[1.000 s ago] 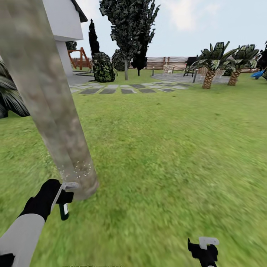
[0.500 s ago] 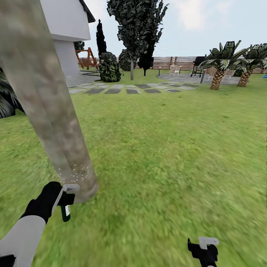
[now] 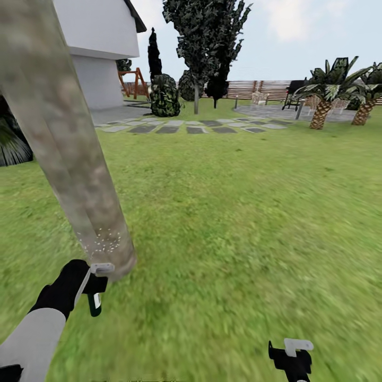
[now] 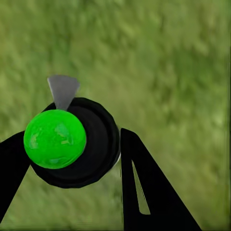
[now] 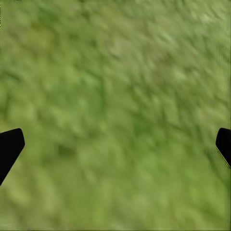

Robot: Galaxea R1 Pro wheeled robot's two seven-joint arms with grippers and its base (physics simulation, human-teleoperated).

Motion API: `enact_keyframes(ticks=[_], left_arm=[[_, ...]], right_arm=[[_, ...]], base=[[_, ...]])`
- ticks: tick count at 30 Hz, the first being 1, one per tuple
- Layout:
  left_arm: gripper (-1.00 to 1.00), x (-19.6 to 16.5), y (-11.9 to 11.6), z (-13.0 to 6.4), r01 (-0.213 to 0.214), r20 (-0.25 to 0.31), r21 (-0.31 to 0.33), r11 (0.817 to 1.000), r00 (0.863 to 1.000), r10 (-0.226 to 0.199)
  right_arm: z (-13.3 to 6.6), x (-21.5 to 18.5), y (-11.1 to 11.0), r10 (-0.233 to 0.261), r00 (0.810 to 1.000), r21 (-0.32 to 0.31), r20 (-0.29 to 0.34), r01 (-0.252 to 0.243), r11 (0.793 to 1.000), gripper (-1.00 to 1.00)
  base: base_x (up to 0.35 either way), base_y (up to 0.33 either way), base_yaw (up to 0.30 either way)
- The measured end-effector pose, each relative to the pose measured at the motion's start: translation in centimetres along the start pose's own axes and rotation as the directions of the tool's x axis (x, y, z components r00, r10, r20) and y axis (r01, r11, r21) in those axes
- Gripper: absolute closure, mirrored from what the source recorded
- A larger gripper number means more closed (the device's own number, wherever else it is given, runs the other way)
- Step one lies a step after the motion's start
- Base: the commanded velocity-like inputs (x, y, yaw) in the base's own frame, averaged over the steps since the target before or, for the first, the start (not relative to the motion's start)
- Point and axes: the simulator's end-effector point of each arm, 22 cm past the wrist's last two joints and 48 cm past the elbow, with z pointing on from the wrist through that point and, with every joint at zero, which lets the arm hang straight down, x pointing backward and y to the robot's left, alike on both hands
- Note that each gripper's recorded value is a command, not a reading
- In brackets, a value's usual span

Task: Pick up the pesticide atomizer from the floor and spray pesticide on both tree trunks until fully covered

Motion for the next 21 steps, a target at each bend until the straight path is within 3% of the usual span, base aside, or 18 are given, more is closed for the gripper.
enact_keyframes(ticks=[8, 21], left_arm=[[1.0, 0.04, -0.57, 0.13, 0.002, -0.001, 0.009, 1.0, 1.0, -0.002], [1.0, 0.01, -0.62, 0.15, 0.002, 0.0, 0.01, 1.0, 1.0, -0.002]], right_arm=[[0.01, 0.13, 0.01, -0.001, 1.0, 0.0, -0.003, 0.001, 1.0, -1.0], [0.01, 0.16, -0.01, -0.001, 1.0, 0.0, -0.003, 0.001, 1.0, -1.0]], base=[[0.099, -0.267, 0.236], [0.172, -0.246, 0.011]])
